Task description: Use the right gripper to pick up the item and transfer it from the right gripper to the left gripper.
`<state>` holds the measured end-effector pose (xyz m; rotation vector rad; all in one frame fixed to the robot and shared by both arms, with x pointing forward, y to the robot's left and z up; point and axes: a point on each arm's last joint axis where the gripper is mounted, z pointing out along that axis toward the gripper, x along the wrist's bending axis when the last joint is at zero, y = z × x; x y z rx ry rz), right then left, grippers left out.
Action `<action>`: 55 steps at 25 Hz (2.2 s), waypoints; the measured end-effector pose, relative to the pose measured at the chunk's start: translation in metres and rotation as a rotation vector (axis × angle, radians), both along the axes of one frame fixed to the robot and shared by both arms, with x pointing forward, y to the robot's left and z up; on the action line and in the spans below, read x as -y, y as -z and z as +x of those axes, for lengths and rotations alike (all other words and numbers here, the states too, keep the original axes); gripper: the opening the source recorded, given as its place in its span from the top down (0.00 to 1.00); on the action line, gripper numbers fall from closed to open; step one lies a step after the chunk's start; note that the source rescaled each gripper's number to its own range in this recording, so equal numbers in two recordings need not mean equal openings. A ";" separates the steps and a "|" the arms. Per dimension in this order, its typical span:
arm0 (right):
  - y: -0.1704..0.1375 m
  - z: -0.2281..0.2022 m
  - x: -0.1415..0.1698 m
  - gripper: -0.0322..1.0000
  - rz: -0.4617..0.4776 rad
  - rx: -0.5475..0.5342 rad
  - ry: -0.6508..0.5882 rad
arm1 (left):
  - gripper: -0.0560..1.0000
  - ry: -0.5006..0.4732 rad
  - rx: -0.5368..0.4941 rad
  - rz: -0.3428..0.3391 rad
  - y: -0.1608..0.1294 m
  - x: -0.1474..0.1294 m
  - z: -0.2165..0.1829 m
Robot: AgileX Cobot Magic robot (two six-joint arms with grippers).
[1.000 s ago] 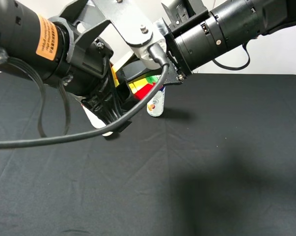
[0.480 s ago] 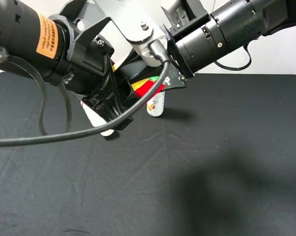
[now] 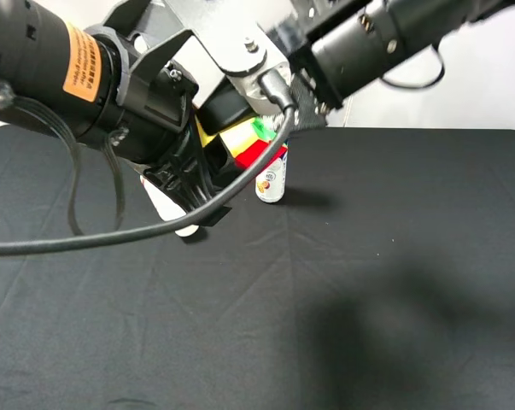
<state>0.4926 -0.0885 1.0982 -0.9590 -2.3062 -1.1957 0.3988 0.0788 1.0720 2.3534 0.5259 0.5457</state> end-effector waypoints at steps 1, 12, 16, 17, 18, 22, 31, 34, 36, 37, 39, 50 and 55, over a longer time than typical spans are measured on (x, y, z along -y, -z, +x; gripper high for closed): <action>-0.005 0.001 0.000 0.01 -0.005 0.006 -0.004 | 0.95 0.000 0.000 0.000 0.000 0.000 0.000; -0.026 0.003 0.007 0.01 -0.116 0.095 -0.064 | 0.95 0.000 0.000 0.000 0.000 0.000 0.000; -0.026 0.012 0.022 0.01 -0.124 0.079 -0.026 | 0.95 0.000 0.000 0.000 0.000 0.000 0.000; -0.026 0.015 0.028 0.01 -0.122 0.070 -0.009 | 0.95 0.000 0.000 0.000 0.000 0.000 0.000; -0.026 0.018 0.033 0.01 -0.119 0.063 0.007 | 0.95 0.000 0.000 0.000 0.000 0.000 0.000; -0.027 0.031 0.054 0.01 -0.110 0.052 0.085 | 0.95 0.000 0.000 0.000 0.000 0.000 0.000; -0.029 0.034 0.090 0.01 -0.281 0.074 0.214 | 0.95 0.000 0.000 0.000 0.000 0.000 0.000; -0.039 0.021 0.101 0.01 -0.355 0.109 0.272 | 0.95 0.000 0.000 0.000 0.000 0.000 0.000; -0.048 0.006 0.110 0.01 -0.396 0.144 0.306 | 0.95 0.000 0.000 0.000 0.000 0.000 0.000; -0.051 -0.001 0.114 0.01 -0.416 0.159 0.321 | 0.95 0.000 0.000 0.000 0.000 0.000 0.000; -0.056 -0.019 0.123 0.01 -0.462 0.195 0.357 | 0.95 0.000 0.000 0.000 0.000 0.000 0.000; -0.062 -0.133 0.166 0.01 -0.505 0.336 0.551 | 0.95 0.000 0.000 -0.001 0.000 0.000 0.000; -0.047 -0.174 0.177 0.01 -0.483 0.393 0.583 | 0.95 0.000 0.000 -0.001 0.000 0.000 0.000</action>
